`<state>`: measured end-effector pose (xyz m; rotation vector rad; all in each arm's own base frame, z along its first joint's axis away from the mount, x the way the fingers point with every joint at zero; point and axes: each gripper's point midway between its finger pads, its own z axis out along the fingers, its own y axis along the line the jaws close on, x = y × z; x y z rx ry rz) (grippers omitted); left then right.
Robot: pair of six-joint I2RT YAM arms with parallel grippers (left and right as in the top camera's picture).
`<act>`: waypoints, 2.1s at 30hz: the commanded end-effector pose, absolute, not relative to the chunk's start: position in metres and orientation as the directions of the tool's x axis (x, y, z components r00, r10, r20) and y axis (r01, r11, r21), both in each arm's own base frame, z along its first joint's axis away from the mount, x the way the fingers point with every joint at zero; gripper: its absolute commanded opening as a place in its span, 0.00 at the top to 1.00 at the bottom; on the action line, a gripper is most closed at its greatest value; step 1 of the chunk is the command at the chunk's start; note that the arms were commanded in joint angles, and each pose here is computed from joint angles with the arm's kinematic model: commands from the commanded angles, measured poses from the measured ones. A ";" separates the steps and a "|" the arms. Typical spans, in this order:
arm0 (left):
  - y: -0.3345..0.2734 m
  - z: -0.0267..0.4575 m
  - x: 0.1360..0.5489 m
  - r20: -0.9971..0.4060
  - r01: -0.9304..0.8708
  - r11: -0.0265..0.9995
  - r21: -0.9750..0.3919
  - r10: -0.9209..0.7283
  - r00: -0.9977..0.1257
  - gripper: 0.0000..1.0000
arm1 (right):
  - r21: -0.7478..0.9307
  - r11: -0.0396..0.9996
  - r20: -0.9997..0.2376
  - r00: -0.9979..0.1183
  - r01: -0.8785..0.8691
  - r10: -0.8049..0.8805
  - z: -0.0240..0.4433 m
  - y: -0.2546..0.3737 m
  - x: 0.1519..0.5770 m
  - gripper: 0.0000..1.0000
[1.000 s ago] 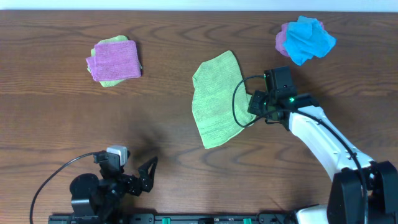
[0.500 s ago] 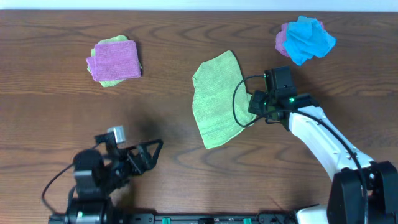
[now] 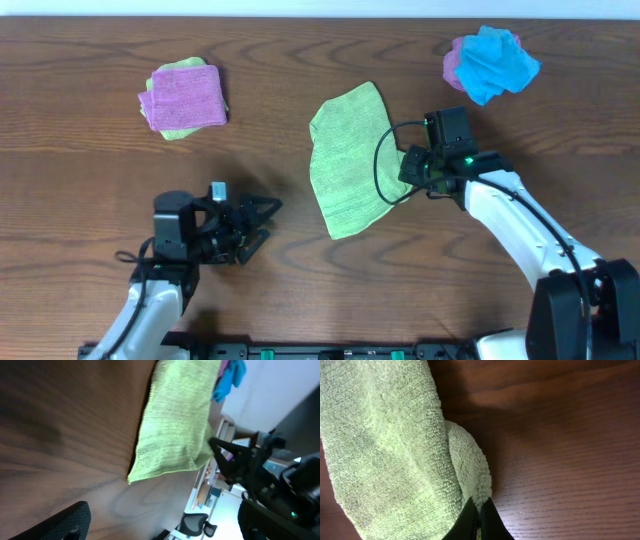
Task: Fold the cloth
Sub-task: 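Reach the left gripper to the green cloth's left corner and grasp it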
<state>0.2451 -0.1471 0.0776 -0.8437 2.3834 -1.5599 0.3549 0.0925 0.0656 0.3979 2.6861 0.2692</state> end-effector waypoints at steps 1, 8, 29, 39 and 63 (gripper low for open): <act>-0.158 0.066 0.243 0.231 -0.435 0.285 -0.854 -0.543 -0.808 0.05 | 0.236 0.943 -0.382 -0.870 0.233 0.311 0.068 0.090 0.356 0.99; -0.178 0.043 0.239 0.262 -0.494 0.329 -0.805 -0.550 -0.793 0.05 | 0.248 0.940 -0.394 -0.861 0.235 0.320 0.070 0.091 0.360 0.99; -0.227 0.040 0.273 0.152 -0.384 0.569 -0.727 -0.412 -0.898 0.04 | 0.257 0.938 -0.411 -0.853 0.230 0.322 0.073 0.092 0.365 0.99; -0.245 0.022 0.271 0.163 -0.378 0.601 -0.705 -0.381 -0.910 0.04 | 0.264 0.937 -0.408 -0.854 0.228 0.322 0.073 0.094 0.365 0.99; -0.270 0.008 0.272 0.087 -0.372 0.633 -0.679 -0.435 -0.896 0.04 | 0.287 0.927 -0.392 -0.853 0.242 0.345 0.073 0.097 0.364 0.99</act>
